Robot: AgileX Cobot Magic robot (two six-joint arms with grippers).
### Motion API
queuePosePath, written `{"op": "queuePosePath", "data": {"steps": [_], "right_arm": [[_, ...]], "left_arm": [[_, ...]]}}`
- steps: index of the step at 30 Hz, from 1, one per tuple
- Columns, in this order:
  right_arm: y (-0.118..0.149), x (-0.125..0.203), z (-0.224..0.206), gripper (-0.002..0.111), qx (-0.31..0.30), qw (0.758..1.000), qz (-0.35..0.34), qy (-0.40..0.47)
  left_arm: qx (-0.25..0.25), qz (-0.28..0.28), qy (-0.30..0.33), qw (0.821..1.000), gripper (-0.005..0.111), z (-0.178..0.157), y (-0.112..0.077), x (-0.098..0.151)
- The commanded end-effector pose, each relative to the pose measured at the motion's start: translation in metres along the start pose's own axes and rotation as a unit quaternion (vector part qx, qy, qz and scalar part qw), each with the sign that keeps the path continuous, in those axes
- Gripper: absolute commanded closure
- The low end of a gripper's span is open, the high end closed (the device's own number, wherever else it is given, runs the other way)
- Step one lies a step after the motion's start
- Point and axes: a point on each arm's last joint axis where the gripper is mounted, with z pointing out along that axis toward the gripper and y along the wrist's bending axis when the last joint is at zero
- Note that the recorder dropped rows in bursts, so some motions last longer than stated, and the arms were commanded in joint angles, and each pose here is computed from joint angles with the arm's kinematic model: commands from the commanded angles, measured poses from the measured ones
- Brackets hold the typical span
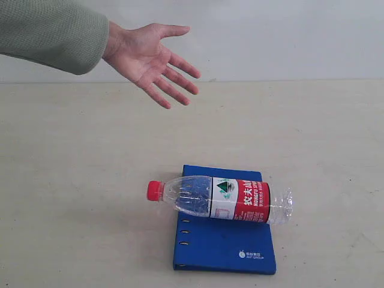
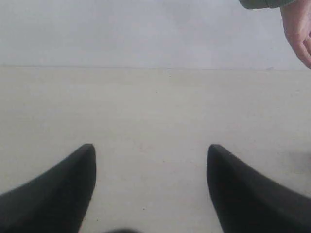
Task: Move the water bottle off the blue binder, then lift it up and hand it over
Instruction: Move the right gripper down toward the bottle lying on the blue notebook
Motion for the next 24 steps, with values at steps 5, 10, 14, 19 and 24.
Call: {"op": "queuePosePath", "data": {"steps": [5, 10, 14, 19, 24], "right_arm": [[0.018, -0.093, 0.054, 0.098, 0.016, 0.996, -0.073, 0.041], [0.012, -0.097, 0.099, 0.070, 0.057, 0.977, -0.100, 0.180], [0.027, -0.069, 0.137, 0.061, -0.049, 0.915, -0.148, 0.371], [0.063, -0.023, 0.163, 0.061, -0.257, 0.808, -0.164, 0.504], [0.102, 0.030, 0.169, 0.061, -0.429, 0.704, -0.172, 0.539]], "left_arm": [[-0.001, 0.001, -0.004, 1.000, 0.045, 0.000, 0.000, -0.001], [-0.001, 0.001, -0.004, 1.000, 0.045, 0.000, 0.000, -0.001], [-0.001, 0.001, -0.004, 1.000, 0.045, 0.000, 0.000, -0.001], [-0.001, 0.001, -0.004, 1.000, 0.045, 0.000, 0.000, -0.001], [-0.001, 0.001, -0.004, 1.000, 0.045, 0.000, 0.000, -0.001]]}}
